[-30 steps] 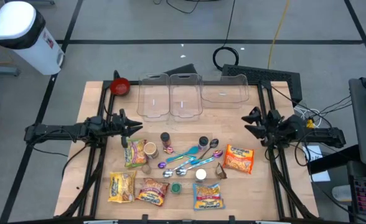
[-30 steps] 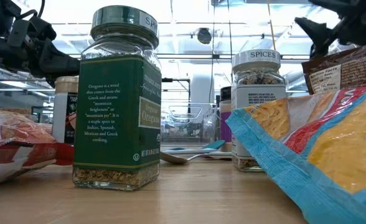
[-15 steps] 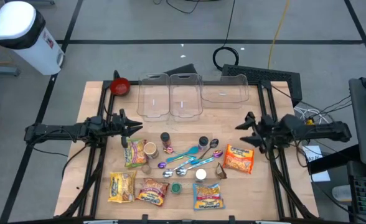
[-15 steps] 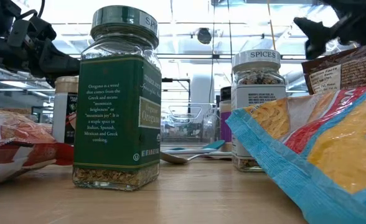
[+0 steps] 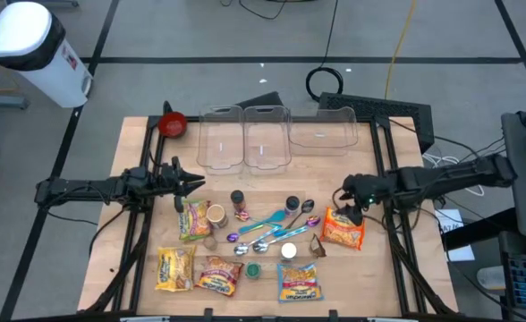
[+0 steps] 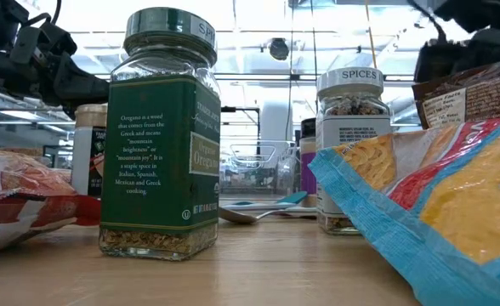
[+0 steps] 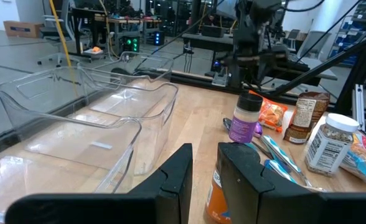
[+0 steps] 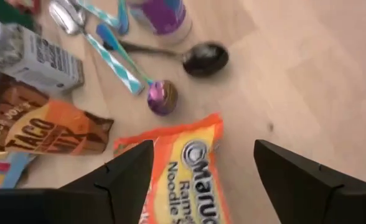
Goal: Pick & Place Food Item
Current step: Put the orange noodle pack into the right transparent bin
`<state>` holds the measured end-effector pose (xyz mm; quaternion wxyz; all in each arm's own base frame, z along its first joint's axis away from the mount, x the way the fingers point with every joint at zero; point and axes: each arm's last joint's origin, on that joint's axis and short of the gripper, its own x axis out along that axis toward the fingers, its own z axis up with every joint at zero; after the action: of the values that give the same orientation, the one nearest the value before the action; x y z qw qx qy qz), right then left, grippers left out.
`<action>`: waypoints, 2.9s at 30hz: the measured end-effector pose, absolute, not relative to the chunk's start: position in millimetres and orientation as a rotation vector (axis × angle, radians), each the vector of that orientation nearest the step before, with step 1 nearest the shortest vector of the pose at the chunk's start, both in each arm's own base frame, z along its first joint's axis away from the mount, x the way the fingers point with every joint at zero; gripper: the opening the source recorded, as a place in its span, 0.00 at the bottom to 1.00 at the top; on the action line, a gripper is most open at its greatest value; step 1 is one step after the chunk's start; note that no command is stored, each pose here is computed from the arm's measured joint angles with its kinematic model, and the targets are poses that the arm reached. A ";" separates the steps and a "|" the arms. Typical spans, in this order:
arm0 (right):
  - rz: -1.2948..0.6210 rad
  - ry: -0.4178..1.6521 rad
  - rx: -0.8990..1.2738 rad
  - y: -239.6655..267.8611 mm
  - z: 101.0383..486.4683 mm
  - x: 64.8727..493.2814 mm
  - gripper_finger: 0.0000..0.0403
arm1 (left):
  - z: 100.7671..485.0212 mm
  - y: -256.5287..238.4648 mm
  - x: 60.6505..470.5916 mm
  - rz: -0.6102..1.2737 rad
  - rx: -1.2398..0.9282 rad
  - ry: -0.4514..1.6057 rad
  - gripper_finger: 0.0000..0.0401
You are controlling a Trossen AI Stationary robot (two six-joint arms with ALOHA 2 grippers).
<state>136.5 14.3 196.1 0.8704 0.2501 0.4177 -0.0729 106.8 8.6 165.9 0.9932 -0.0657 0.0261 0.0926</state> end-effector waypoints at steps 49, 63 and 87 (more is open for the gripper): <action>-0.037 0.851 0.456 17.6 160.0 148.8 0.01 | 165.9 8.6 106.8 0.186 -0.132 0.053 0.20; -0.006 0.497 0.382 14.3 195.2 146.4 0.00 | 165.9 8.6 106.8 0.186 -0.132 0.053 0.20; -0.812 -0.092 -0.080 -94.9 271.9 163.1 0.00 | 165.9 8.6 106.8 0.186 -0.132 0.053 0.20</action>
<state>163.1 -94.9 271.9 0.9169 -0.0387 -0.0448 -0.3946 106.8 8.6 165.9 0.9932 -0.0657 0.0263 0.0928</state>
